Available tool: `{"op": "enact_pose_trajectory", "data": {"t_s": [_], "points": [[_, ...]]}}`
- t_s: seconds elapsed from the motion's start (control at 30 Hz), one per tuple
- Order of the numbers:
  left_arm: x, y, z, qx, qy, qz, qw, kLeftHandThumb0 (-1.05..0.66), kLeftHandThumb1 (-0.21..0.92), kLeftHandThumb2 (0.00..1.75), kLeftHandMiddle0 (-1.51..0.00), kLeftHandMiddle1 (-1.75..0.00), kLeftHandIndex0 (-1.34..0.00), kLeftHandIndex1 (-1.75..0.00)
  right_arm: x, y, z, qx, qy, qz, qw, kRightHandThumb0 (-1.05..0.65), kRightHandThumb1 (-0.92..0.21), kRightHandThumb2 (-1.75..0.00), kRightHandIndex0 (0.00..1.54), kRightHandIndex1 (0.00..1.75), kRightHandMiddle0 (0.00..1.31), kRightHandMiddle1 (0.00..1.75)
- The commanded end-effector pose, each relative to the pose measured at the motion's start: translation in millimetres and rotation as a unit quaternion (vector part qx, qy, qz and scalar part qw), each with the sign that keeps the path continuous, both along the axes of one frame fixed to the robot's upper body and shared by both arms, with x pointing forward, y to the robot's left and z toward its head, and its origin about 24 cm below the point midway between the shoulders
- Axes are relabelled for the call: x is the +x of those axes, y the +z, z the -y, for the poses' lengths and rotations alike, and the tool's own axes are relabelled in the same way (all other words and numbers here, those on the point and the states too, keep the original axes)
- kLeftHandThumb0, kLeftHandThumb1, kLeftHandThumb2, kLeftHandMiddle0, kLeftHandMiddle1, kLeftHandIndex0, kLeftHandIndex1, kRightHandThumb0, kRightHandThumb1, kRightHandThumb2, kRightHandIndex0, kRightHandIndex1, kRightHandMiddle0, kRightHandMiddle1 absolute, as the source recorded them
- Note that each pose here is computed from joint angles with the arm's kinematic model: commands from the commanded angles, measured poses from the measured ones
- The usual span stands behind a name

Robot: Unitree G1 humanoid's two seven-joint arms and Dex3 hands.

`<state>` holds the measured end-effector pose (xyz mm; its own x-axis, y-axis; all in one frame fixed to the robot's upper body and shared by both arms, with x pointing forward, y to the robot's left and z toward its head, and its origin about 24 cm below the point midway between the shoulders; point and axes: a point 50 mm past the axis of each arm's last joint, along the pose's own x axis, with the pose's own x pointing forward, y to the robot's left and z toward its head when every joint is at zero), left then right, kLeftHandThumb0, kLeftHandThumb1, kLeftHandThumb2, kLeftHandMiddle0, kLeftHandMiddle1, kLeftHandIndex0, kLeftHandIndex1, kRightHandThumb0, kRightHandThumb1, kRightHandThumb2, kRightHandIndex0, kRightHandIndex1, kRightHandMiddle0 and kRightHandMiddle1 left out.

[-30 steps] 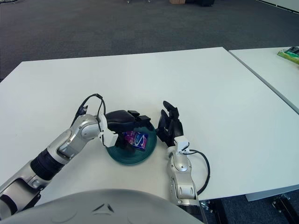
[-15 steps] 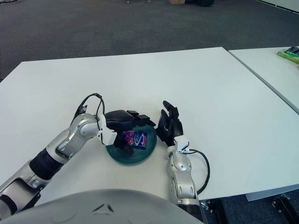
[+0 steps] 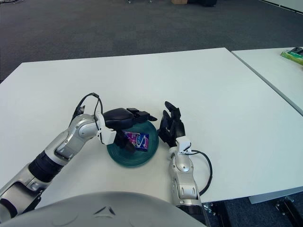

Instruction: Put the gum into the plate.

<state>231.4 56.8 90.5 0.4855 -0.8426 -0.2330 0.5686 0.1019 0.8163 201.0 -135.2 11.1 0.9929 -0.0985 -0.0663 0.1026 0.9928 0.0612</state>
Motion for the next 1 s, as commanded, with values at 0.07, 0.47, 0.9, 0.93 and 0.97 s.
{"op": "enact_pose_trajectory", "data": {"t_s": [0.07, 0.47, 0.9, 0.93, 0.97], "points": [[2.0, -7.6, -30.7, -0.054, 0.12, -0.038, 0.991, -1.05, 0.92, 0.57, -0.1, -0.01, 0.0, -0.27, -7.6, -16.8, 2.4, 0.003, -0.003, -0.055, 0.998, -0.69, -0.92, -0.93, 0.31, 0.01, 0.0, 0.61], [5.7, -42.6, -63.7, -0.429, 0.347, -0.23, 0.802, -1.05, 0.92, 0.77, -0.1, -0.01, 0.0, -0.23, -12.7, -15.6, 2.4, 0.029, -0.016, -0.042, 0.999, -0.74, -0.92, -0.91, 0.36, 0.03, 0.02, 0.63], [-18.9, -68.2, -86.2, -0.491, 0.424, -0.228, 0.726, -1.05, 0.92, 0.95, -0.09, -0.01, -0.04, -0.23, -16.1, -14.3, 3.2, 0.032, -0.015, -0.048, 0.998, -0.76, -0.92, -0.91, 0.41, 0.04, 0.06, 0.65], [-20.9, -69.3, -86.4, -0.495, 0.427, -0.228, 0.721, -1.05, 0.92, 0.96, -0.11, -0.01, -0.04, -0.26, -16.2, -14.3, 3.3, 0.032, -0.015, -0.048, 0.998, -0.76, -0.92, -0.91, 0.42, 0.04, 0.06, 0.65], [-23.5, -70.9, -85.9, -0.5, 0.433, -0.227, 0.715, -1.05, 0.92, 0.97, -0.12, -0.01, -0.05, -0.28, -16.6, -14.4, 3.5, 0.033, -0.014, -0.049, 0.998, -0.76, -0.92, -0.91, 0.43, 0.04, 0.06, 0.65]]}}
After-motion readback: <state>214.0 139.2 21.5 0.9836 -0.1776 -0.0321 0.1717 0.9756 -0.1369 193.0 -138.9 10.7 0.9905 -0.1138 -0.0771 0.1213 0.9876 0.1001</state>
